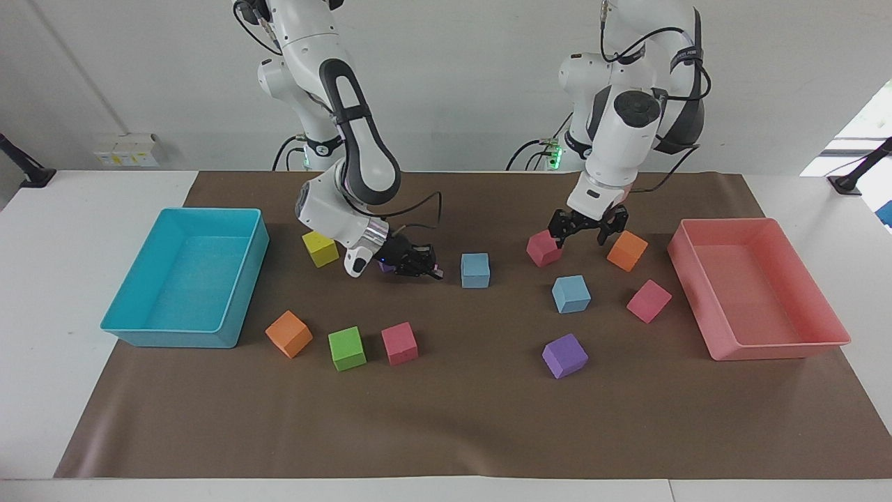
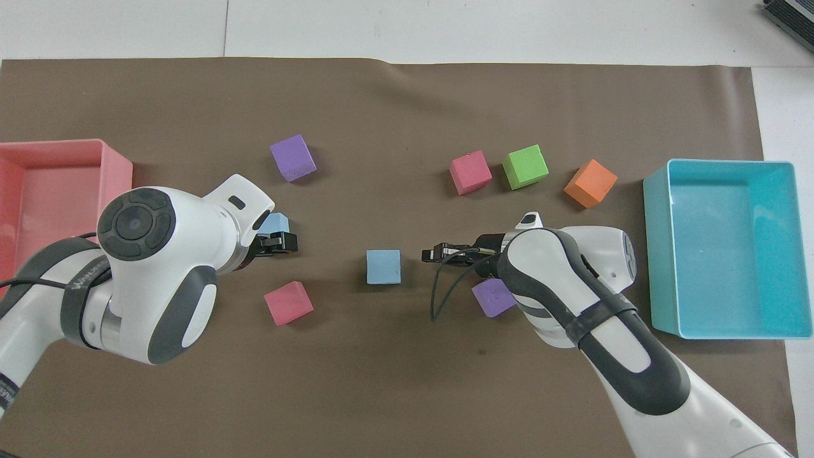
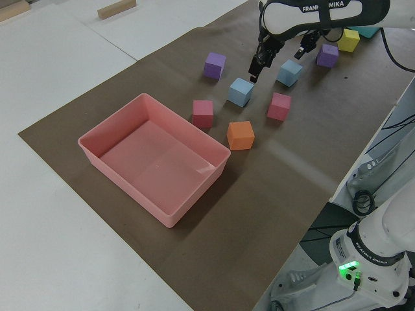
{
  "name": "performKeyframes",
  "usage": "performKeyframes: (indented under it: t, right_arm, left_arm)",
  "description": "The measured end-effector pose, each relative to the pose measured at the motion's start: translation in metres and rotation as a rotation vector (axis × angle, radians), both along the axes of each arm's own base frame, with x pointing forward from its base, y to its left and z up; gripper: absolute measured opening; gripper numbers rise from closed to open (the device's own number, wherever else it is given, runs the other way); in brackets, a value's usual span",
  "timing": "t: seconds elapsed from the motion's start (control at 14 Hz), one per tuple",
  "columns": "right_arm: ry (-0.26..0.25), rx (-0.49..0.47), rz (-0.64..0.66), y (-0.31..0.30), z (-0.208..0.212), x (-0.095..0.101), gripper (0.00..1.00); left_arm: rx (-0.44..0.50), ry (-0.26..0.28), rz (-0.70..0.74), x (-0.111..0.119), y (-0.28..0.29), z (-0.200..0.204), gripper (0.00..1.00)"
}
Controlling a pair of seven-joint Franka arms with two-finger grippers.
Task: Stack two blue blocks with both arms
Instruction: 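Close the left gripper on the light blue cube and lift it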
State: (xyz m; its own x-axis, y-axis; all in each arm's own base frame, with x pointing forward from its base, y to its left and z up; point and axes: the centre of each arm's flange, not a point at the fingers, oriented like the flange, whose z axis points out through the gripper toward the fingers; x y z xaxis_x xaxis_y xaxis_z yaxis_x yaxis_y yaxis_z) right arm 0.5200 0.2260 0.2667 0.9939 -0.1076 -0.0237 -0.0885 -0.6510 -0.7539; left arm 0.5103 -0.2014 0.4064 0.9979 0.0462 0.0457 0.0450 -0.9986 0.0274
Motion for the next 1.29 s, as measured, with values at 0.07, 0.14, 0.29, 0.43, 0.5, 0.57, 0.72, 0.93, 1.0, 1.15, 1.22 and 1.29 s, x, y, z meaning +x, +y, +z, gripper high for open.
performKeyframes:
  t: [0.07, 0.14, 0.29, 0.43, 0.5, 0.57, 0.72, 0.93, 1.0, 1.15, 1.22, 1.29]
  right_arm:
    - [0.001, 0.000, 0.003, 0.000, -0.004, 0.000, 0.01]
    - [0.001, 0.001, 0.004, 0.000, -0.006, -0.001, 0.01]
    - [0.001, 0.001, 0.005, 0.000, -0.008, -0.001, 0.01]
    - [-0.001, 0.004, 0.005, 0.001, -0.008, -0.001, 0.01]
    - [-0.001, 0.008, 0.006, 0.004, -0.008, -0.002, 0.01]
    - [-0.001, 0.012, 0.011, 0.008, -0.008, -0.004, 0.01]
    - [-0.002, 0.011, 0.020, 0.014, -0.007, -0.007, 0.01]
    - [-0.006, 0.006, 0.015, 0.013, -0.007, -0.006, 0.01]
    - [-0.007, 0.006, 0.016, 0.013, -0.007, -0.006, 0.01]
    - [-0.008, 0.006, 0.017, 0.013, -0.007, -0.006, 0.01]
    - [-0.010, 0.006, 0.018, 0.013, -0.007, -0.006, 0.01]
    - [-0.014, 0.006, 0.022, 0.013, -0.007, -0.006, 0.01]
  left_arm:
    - [-0.003, -0.005, 0.001, 0.002, 0.000, -0.004, 1.00]
    - [-0.005, -0.008, 0.002, 0.004, 0.000, -0.008, 1.00]
    - [-0.009, -0.014, 0.006, 0.008, 0.000, -0.014, 1.00]
    - [-0.011, -0.016, 0.008, 0.011, 0.001, -0.020, 1.00]
    - [-0.013, -0.020, 0.008, 0.012, 0.000, -0.023, 1.00]
    - [-0.014, -0.027, 0.007, 0.014, 0.000, -0.025, 1.00]
    - [-0.011, -0.039, 0.001, 0.017, 0.000, -0.029, 1.00]
    - [-0.009, -0.047, -0.004, 0.021, 0.000, -0.040, 1.00]
    - [-0.004, -0.048, -0.009, 0.022, 0.000, -0.043, 1.00]
    - [0.009, -0.051, -0.017, 0.023, 0.002, -0.046, 1.00]
    - [0.010, -0.053, -0.018, 0.024, 0.002, -0.048, 1.00]
    - [0.010, -0.056, -0.018, 0.025, 0.002, -0.050, 1.00]
